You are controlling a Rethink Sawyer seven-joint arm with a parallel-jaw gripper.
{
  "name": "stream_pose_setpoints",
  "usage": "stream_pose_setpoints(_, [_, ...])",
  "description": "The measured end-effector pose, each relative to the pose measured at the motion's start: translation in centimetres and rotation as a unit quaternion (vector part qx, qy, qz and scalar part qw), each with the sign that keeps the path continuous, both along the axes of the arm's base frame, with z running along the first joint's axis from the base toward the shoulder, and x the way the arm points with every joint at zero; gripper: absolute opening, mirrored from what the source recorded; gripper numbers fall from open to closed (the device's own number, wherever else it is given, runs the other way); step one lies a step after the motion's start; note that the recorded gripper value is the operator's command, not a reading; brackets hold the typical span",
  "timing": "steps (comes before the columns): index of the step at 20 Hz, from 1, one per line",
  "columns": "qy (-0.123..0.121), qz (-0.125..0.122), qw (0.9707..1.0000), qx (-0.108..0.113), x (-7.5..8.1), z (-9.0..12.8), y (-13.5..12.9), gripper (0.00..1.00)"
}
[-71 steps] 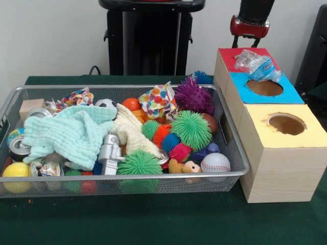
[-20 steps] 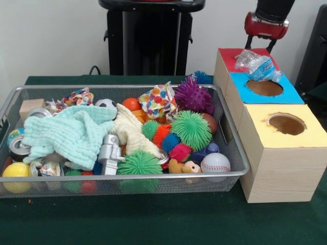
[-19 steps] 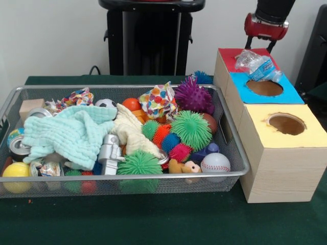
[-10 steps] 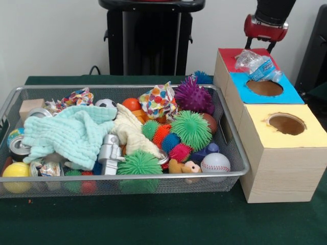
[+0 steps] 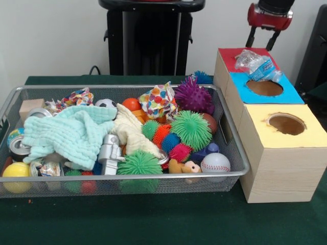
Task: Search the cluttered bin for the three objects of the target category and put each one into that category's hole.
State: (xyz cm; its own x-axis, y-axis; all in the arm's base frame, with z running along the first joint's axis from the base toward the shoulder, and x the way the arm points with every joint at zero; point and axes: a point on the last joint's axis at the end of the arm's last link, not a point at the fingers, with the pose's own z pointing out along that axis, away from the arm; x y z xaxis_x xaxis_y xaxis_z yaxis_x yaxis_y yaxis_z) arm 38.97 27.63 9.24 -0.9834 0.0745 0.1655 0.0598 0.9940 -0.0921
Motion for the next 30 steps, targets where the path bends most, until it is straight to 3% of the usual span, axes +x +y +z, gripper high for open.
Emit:
stream_pose_setpoints(6, [0.008,-0.011,0.9997,0.018,0.9,3.3,0.1,1.00])
stream_pose_setpoints(11, [-0.009,-0.014,0.9995,0.027,2.3,4.8,0.2,1.00])
stream_pose_setpoints(15, [-0.017,-0.013,0.9995,0.024,3.5,4.7,-0.5,1.00])
stream_pose_setpoints(21, [-0.048,-0.009,0.9988,0.009,6.8,3.2,-2.8,1.00])
stream_pose_setpoints(30, [-0.064,-0.010,0.9979,-0.003,10.5,1.6,-5.4,1.00])
